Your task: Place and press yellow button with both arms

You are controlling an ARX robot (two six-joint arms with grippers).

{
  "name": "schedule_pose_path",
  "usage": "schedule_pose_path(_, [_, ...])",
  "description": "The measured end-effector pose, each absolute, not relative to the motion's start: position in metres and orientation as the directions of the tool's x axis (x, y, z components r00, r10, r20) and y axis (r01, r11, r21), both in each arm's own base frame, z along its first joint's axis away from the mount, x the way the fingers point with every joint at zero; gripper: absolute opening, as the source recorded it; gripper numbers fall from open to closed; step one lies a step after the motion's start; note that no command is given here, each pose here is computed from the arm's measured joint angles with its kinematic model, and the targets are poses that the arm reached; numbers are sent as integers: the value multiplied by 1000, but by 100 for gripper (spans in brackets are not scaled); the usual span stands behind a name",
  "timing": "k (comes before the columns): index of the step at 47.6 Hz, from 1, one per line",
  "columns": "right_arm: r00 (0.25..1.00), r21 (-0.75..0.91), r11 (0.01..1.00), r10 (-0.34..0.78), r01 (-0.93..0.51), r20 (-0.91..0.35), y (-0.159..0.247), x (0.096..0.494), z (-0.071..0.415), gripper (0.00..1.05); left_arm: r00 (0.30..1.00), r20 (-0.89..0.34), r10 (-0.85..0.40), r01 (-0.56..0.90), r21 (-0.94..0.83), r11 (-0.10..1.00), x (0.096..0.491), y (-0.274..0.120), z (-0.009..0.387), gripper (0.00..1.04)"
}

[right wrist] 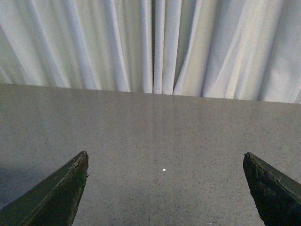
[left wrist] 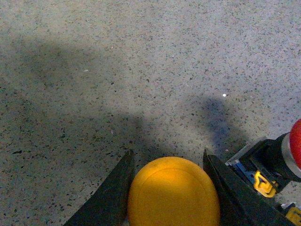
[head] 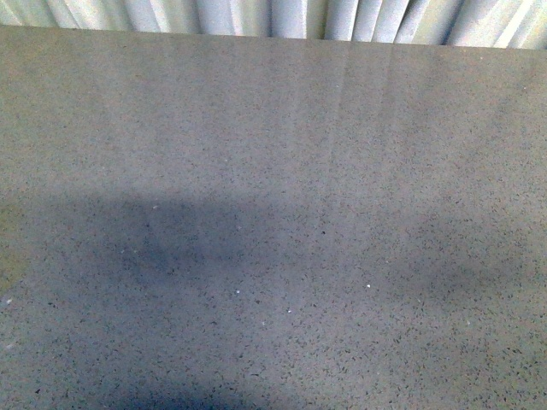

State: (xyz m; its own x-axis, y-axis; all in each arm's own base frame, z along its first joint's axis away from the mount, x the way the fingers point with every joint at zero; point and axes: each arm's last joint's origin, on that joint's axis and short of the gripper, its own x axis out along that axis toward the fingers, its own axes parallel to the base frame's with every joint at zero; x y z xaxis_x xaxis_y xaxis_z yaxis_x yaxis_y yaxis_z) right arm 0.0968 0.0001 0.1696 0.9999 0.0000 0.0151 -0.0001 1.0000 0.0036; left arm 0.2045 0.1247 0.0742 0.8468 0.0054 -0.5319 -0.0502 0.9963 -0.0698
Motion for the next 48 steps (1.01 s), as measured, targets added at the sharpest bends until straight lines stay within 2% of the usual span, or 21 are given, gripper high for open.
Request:
schedule_pose_path(6, [1000,4,1000,0,0,15,0,97,170,96,862,-507,16,-49,-53,997,204,125,86,34])
schedule_pose_path(14, [1000,4,1000,0,0,15,0,97,170,96,903,-427,39,-50,-15,999,215,129,122,34])
schedule_pose_path(19, [1000,4,1000,0,0,15,0,97,170,96,936,-352,31,-24,23,999,228,118,149,34])
schedule_pose_path(26, [1000,4,1000,0,0,15,0,97,170,96,953,-302,-33,49,45,998,245,80,163,34])
schedule_pose_path(32, [1000,4,1000,0,0,15,0,97,170,96,952,-276,-130,155,69,986,262,23,160,34])
schedule_pose_path(39, [1000,4,1000,0,0,15,0,97,170,96,927,-285,-243,283,107,953,268,-58,135,34])
schedule_pose_path(44, [1000,3,1000,0,0,15,0,97,170,96,912,-293,-286,337,140,931,263,-100,114,34])
schedule_pose_path(48, [1000,4,1000,0,0,15,0,97,170,96,901,-305,-307,364,151,919,262,-119,103,34])
